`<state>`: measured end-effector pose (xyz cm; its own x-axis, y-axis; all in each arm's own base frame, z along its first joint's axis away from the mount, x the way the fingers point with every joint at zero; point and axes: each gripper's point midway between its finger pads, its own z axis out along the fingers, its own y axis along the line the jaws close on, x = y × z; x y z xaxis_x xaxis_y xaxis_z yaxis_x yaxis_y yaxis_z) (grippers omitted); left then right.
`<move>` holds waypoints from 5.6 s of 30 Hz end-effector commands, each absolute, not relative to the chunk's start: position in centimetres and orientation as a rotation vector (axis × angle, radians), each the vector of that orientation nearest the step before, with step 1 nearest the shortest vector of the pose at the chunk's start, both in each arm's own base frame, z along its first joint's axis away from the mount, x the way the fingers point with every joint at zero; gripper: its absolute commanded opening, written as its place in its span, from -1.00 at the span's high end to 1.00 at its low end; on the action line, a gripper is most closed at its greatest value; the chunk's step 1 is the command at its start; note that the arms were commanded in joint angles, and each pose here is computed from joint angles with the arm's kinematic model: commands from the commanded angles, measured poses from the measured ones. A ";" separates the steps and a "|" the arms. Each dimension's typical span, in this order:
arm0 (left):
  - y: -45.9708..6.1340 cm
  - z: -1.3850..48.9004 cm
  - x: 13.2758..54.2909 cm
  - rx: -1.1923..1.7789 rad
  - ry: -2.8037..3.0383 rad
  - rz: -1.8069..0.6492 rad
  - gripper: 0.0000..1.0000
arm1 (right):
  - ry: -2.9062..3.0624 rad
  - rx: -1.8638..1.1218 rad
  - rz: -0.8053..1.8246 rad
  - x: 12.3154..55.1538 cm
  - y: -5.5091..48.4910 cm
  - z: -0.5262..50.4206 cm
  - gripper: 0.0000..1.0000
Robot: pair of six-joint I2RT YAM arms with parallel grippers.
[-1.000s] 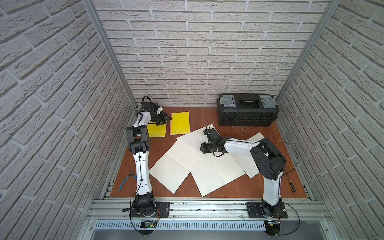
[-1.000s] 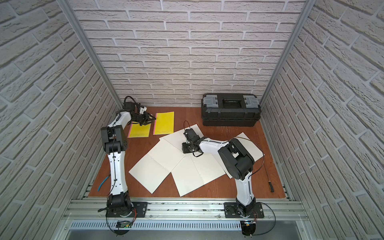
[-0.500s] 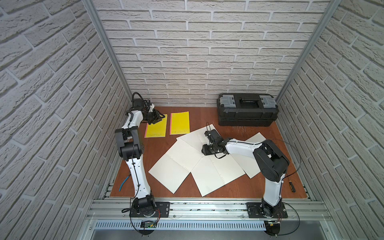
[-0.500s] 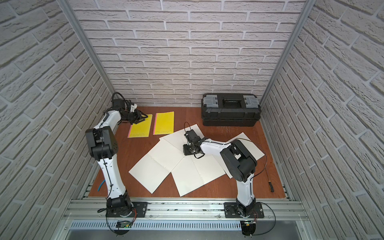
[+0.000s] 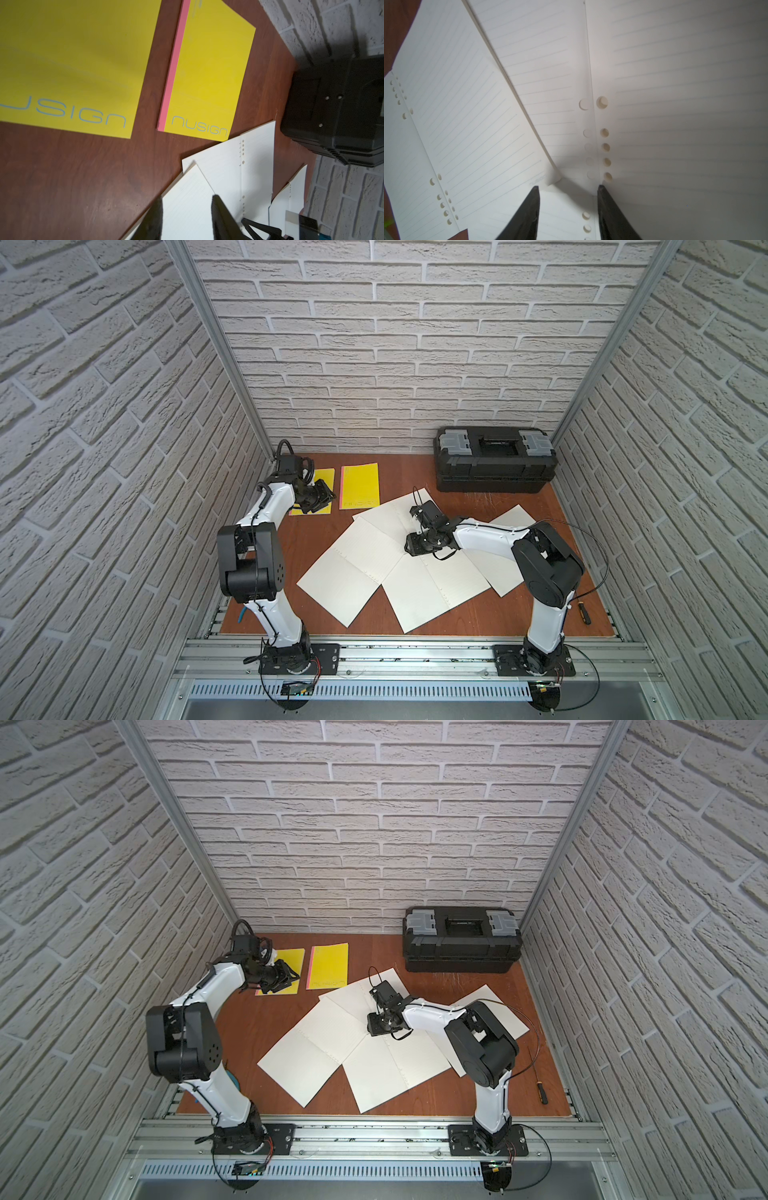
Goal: Close the notebook
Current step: Adjust the notebook at the center of the board.
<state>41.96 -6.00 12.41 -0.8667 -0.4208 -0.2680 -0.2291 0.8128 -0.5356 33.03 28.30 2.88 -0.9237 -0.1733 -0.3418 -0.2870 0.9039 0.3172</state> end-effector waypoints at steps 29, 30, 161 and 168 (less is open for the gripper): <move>-10.7 3.5 34.6 -0.617 2.788 -0.617 0.23 | 2.771 -0.529 0.664 32.4 32.0 4.0 0.03; -10.7 3.4 34.5 -0.617 2.791 -0.617 0.23 | 2.774 -0.529 0.666 32.5 32.1 3.9 0.03; -9.6 0.2 28.3 -0.640 2.938 -0.410 0.27 | 2.821 -0.491 0.706 33.0 33.2 1.3 0.03; -9.3 0.4 31.2 -0.619 2.921 -0.419 0.27 | 2.834 -0.477 0.725 32.7 33.2 0.7 0.03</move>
<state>31.68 -10.41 2.64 -0.9007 -0.4237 -0.0960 -0.3655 0.8584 -0.3598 34.54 34.12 3.12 -0.9097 -0.2567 -0.3264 -0.3877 0.8066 0.4462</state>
